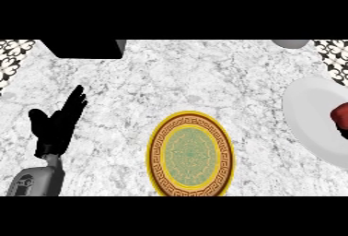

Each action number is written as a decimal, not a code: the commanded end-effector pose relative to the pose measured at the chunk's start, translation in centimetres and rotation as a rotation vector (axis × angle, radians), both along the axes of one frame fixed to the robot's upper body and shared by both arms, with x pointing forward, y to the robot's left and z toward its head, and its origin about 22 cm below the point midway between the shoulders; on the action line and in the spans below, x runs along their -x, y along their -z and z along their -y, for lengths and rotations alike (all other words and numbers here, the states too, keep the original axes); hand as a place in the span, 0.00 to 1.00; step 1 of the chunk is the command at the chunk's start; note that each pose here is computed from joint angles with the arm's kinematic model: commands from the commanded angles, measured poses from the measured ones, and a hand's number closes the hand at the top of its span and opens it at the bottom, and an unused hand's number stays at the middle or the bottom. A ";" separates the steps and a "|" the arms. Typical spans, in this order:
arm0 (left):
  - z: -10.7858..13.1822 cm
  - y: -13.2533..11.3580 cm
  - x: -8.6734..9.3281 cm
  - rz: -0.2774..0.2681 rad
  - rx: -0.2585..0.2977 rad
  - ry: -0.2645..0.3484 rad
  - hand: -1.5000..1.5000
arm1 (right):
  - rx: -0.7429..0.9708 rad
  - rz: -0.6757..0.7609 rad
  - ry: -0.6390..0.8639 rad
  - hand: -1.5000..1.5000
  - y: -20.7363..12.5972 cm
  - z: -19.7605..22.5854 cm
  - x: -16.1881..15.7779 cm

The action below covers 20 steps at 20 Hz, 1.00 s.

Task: Pick the bell pepper from the plate and place it in the plate

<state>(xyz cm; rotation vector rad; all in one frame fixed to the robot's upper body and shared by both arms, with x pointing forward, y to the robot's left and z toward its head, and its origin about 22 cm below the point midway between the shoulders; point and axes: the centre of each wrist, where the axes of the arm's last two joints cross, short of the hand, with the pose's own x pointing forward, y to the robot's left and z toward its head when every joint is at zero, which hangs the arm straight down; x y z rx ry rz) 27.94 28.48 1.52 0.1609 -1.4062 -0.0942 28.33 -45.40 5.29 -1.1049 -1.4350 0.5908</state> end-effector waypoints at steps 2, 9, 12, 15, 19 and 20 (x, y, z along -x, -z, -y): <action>0.7 -0.7 0.0 0.017 0.002 0.024 0.50 | -0.204 -0.149 0.012 1.00 1.6 2.1 -1.0; 1.0 -0.4 -0.8 0.015 -0.004 0.001 0.50 | -0.138 -0.051 -0.163 0.00 4.2 2.7 -1.2; -0.2 -0.5 -0.6 0.005 0.006 -0.001 0.50 | -0.187 0.118 -0.219 0.00 0.9 5.5 -0.6; 0.2 -0.5 -1.6 -0.004 0.011 -0.020 0.50 | -0.319 0.286 -0.371 0.00 0.3 4.1 -1.9; 0.0 0.3 0.3 -0.010 0.013 -0.037 0.50 | -0.482 0.281 -0.384 0.00 -1.5 5.4 -0.8; -1.1 -1.1 -0.3 0.007 0.008 -0.034 0.50 | -0.536 0.266 -0.354 0.00 -1.3 4.4 -1.5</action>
